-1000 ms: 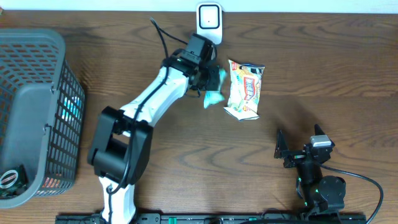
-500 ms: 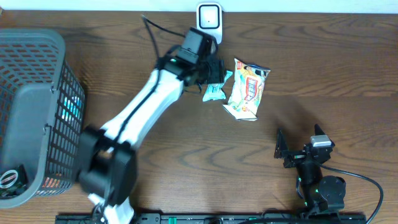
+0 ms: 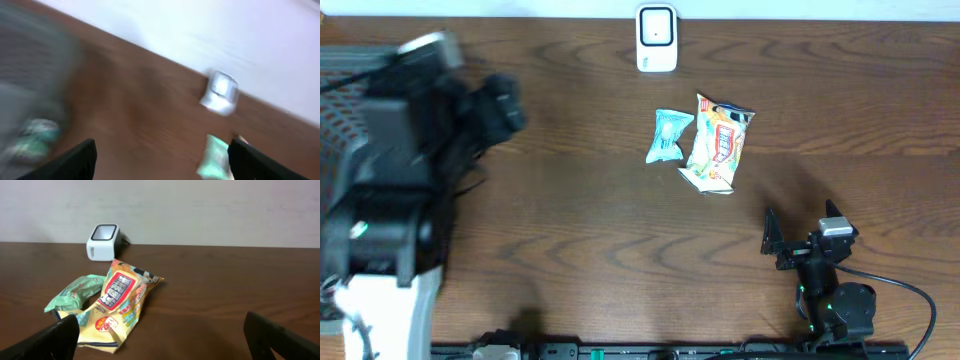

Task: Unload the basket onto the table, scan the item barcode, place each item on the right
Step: 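Release the green pack on the table and move left gripper to basket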

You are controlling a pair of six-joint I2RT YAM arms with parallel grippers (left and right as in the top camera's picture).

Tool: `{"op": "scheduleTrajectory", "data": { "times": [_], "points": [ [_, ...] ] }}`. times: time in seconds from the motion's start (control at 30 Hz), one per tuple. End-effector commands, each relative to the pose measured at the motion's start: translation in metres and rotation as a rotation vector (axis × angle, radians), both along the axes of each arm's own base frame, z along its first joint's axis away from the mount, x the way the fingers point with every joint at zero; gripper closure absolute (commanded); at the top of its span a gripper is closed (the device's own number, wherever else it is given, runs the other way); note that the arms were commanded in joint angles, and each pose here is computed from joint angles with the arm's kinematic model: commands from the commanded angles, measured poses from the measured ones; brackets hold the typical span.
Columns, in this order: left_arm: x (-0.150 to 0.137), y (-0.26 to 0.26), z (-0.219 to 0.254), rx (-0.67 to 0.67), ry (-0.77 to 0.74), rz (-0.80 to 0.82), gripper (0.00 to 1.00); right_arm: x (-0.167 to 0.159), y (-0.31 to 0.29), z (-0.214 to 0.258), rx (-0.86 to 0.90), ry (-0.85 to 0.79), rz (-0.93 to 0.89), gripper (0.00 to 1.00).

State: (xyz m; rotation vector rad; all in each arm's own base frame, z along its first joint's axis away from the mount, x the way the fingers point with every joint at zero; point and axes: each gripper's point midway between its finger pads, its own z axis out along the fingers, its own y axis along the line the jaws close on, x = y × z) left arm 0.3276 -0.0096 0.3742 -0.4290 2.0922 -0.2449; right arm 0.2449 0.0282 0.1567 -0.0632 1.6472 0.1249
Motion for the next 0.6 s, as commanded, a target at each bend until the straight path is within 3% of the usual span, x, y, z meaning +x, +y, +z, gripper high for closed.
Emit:
{"op": "scheduleTrajectory", "data": {
  "times": [0.0, 0.27, 0.57],
  "points": [
    [-0.037, 0.081, 0.014, 0.083, -0.02, 0.303, 0.16, 0.0, 0.001, 0.0, 0.013, 0.001, 0.005, 0.01],
    [-0.085, 0.17, -0.02, 0.077, 0.16, 0.642, 0.15, 0.0, 0.001, 0.0, 0.013, 0.001, 0.005, 0.01],
    [-0.112, 0.222, -0.097, -0.149, 0.443, 0.948, 0.03, 0.0, 0.001, 0.0, 0.013, 0.001, 0.005, 0.01]
  ]
}}
